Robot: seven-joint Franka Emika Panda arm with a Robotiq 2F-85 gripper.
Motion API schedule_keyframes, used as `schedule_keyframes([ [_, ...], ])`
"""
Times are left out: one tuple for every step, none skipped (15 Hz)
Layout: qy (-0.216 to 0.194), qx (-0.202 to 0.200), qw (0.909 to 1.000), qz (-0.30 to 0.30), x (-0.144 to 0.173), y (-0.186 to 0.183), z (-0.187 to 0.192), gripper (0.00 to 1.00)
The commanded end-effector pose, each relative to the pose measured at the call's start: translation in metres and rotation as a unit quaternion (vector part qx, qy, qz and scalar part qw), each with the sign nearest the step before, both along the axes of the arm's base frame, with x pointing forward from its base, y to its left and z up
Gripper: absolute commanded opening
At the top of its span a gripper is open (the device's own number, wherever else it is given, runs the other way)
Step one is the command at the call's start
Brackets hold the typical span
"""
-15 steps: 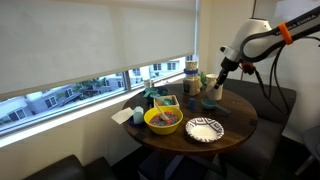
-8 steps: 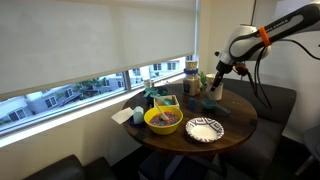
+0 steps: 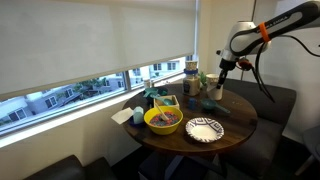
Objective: Pick up the white mug and put it in the square wooden box
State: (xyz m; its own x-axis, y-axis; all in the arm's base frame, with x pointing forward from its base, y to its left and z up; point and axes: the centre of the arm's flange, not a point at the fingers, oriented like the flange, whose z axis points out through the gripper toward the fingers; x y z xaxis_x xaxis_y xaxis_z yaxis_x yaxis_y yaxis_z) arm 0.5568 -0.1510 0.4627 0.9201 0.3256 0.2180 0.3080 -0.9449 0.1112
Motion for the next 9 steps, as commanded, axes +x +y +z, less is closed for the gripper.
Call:
schedule_keyframes([
  [0.016, -0.013, 0.9998, -0.004, 0.000, 0.001, 0.014, 0.01],
  [0.015, -0.002, 0.9999, -0.004, -0.001, 0.004, 0.016, 0.00],
  [0.012, 0.010, 0.9999, -0.001, -0.003, 0.008, 0.019, 0.00],
  [0.002, 0.035, 0.9994, 0.005, -0.006, 0.018, 0.027, 0.00],
  [-0.011, 0.056, 0.9983, 0.009, -0.007, 0.027, 0.037, 0.02],
  [-0.034, 0.086, 0.9956, 0.017, -0.008, 0.040, 0.051, 0.02],
  [-0.050, 0.105, 0.9930, 0.024, -0.010, 0.056, 0.072, 0.02],
  [-0.067, 0.124, 0.9894, 0.035, -0.012, 0.072, 0.091, 0.02],
  [-0.087, 0.140, 0.9854, 0.042, -0.014, 0.087, 0.106, 0.02],
])
